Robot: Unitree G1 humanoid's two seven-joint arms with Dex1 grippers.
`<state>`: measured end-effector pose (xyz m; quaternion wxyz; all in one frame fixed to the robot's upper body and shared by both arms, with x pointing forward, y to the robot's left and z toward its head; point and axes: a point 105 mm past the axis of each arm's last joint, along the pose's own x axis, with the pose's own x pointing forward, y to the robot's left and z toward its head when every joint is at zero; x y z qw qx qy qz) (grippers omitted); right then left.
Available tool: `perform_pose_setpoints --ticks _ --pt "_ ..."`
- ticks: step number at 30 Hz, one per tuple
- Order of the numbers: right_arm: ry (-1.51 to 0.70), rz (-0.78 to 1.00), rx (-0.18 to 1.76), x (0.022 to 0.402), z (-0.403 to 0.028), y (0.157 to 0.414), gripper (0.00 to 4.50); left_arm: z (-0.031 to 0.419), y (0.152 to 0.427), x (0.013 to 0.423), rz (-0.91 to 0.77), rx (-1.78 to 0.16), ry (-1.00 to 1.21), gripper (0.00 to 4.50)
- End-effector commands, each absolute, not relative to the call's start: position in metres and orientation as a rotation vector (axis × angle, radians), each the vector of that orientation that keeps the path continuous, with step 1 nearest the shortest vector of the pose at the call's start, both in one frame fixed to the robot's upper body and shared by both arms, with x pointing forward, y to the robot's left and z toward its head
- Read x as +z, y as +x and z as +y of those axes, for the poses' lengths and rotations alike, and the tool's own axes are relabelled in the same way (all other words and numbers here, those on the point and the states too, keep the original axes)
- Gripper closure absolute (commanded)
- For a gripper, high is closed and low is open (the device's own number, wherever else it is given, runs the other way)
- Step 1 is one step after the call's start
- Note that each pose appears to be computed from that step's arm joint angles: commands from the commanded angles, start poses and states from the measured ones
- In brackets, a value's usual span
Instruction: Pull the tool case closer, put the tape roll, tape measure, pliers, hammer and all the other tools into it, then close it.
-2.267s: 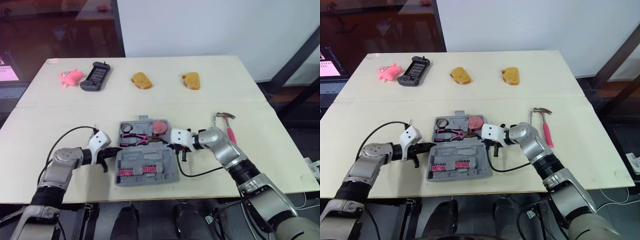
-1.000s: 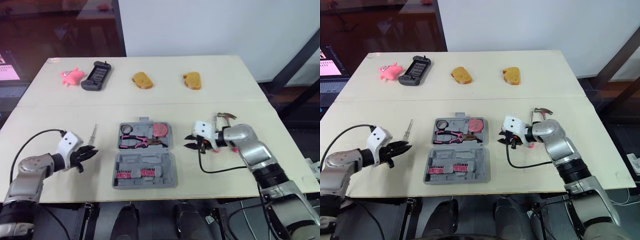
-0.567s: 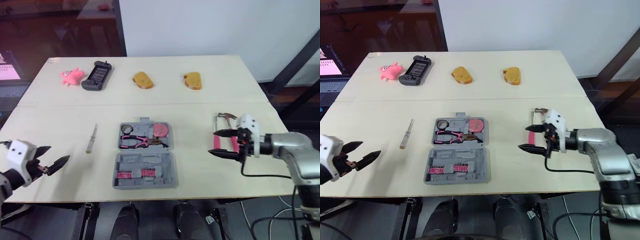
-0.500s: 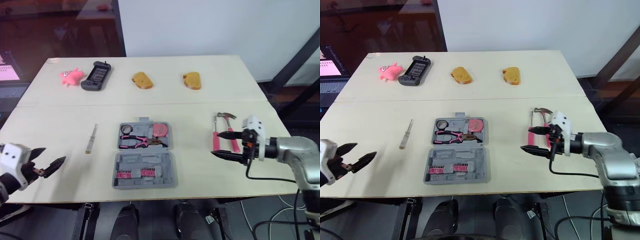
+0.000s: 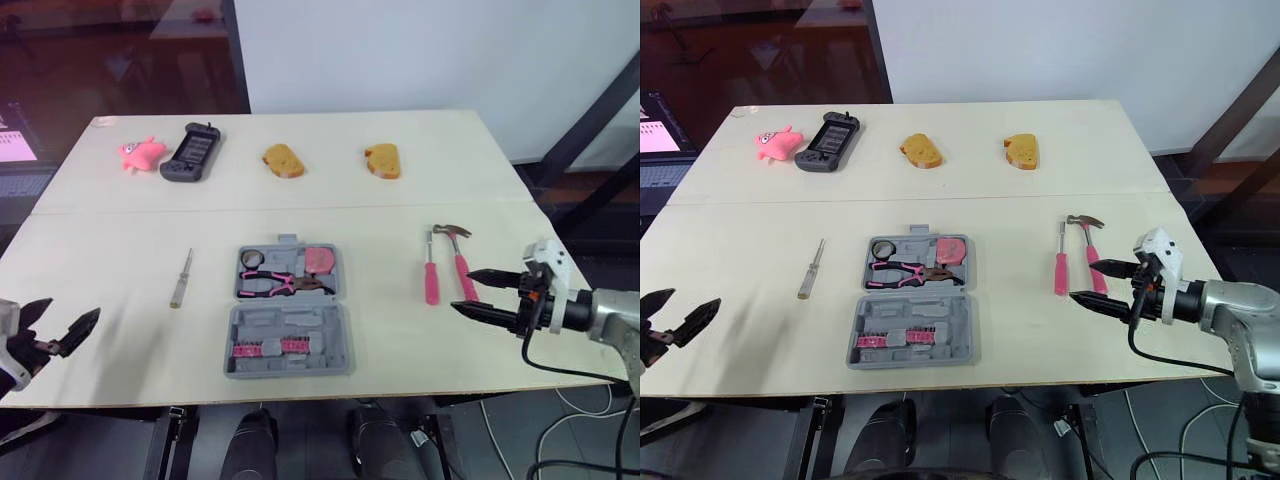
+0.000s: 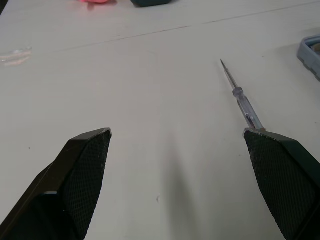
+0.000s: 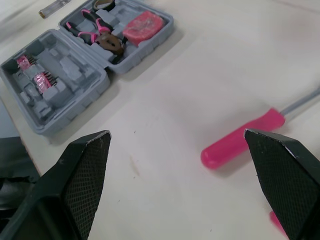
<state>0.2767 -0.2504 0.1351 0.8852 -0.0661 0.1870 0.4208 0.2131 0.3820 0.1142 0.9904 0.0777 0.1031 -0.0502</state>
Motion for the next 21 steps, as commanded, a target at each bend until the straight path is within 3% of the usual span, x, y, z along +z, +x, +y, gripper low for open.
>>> perform_pose_setpoints --ticks 1,7,10,14,21 --pt "-0.175 0.345 0.917 0.151 -0.236 0.283 0.00 0.385 0.211 0.127 0.169 -0.075 0.170 0.06" --pt "-0.221 0.287 1.049 0.175 -0.187 0.296 0.00 0.379 0.217 0.133 0.141 -0.029 0.152 0.06" --pt "-0.255 0.274 1.186 0.182 -0.143 0.293 0.00 0.385 0.228 0.138 0.110 0.082 0.016 0.06" --pt "-0.329 0.261 1.308 0.191 -0.098 0.287 0.00 0.367 0.249 0.126 0.223 0.036 0.053 0.06" --pt "-0.475 0.155 1.318 0.205 -0.074 0.287 0.00 0.350 0.302 0.115 0.302 0.044 0.043 0.06"
